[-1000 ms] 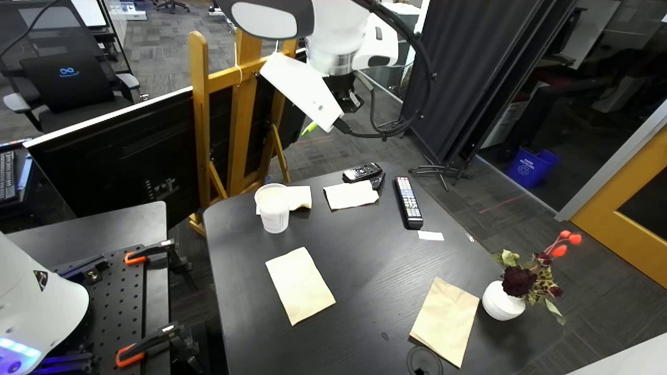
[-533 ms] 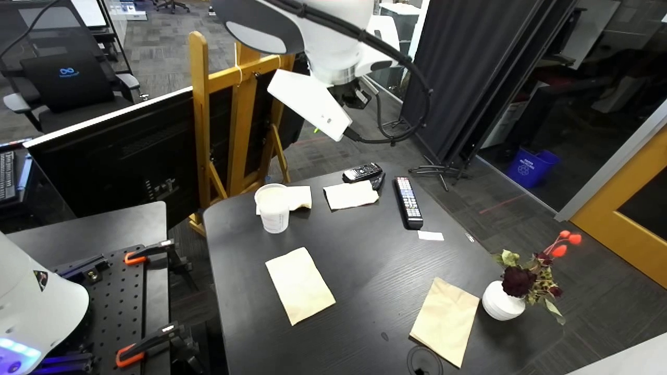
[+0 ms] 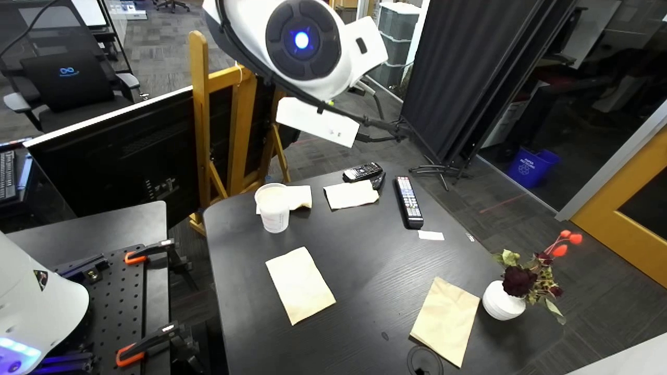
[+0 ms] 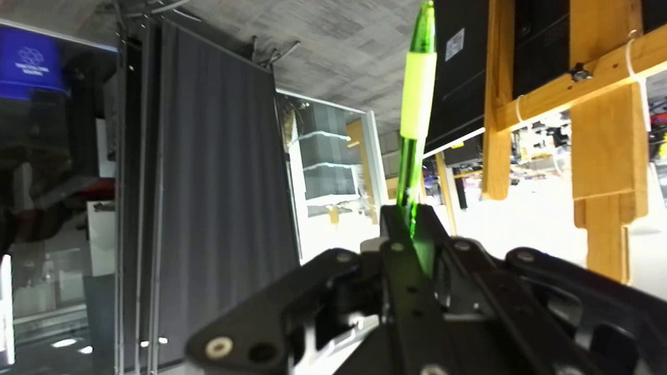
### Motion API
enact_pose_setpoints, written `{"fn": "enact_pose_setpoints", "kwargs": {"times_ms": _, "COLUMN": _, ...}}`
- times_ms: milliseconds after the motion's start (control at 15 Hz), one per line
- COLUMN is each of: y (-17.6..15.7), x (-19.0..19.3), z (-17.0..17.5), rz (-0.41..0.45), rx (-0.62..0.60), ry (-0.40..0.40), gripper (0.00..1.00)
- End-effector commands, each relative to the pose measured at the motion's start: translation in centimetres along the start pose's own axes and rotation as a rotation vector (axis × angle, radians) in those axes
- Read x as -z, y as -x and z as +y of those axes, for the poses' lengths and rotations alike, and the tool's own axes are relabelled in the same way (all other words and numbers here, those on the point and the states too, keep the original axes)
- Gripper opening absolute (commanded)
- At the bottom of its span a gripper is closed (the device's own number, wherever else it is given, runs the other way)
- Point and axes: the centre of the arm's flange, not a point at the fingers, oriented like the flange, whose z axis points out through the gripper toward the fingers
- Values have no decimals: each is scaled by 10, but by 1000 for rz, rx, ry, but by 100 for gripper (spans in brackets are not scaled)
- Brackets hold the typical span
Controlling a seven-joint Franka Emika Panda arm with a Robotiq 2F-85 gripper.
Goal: Pick up the pen and put it in the cup
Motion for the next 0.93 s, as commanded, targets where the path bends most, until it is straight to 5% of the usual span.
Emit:
{"fn": "enact_pose_setpoints", "kwargs": {"times_ms": 0, "y": 31, "x": 4, "z": -24, "rz": 100, "rx": 15, "ry": -176, "gripper": 3}}
{"fn": "enact_pose_setpoints", "kwargs": {"times_ms": 67, "y": 37, "x": 4, "z": -30, "rz": 109, "rx": -15, "ry": -238, "gripper": 3}}
{"fn": "enact_pose_setpoints", "kwargs": {"times_ms": 133, "y": 25, "x": -7, "z": -19, "rz": 75, "rx": 1, "ry": -165, "gripper": 10}}
{"fn": "enact_pose_setpoints", "kwargs": {"times_ms": 533, "y": 37, "x": -6, "z": -26, "rz": 95, "rx": -26, "ry": -222, "gripper": 10}}
{"fn": "enact_pose_setpoints", "kwargs": {"times_ms": 600, "y": 39, "x": -7, "z": -23, "rz": 111, "rx": -7, "ry": -234, "gripper": 3}}
{"fn": "enact_pose_setpoints", "kwargs": {"times_ms": 867, "y": 61, "x": -1, "z": -22, "rz": 166, "rx": 72, "ry": -264, "gripper": 3}}
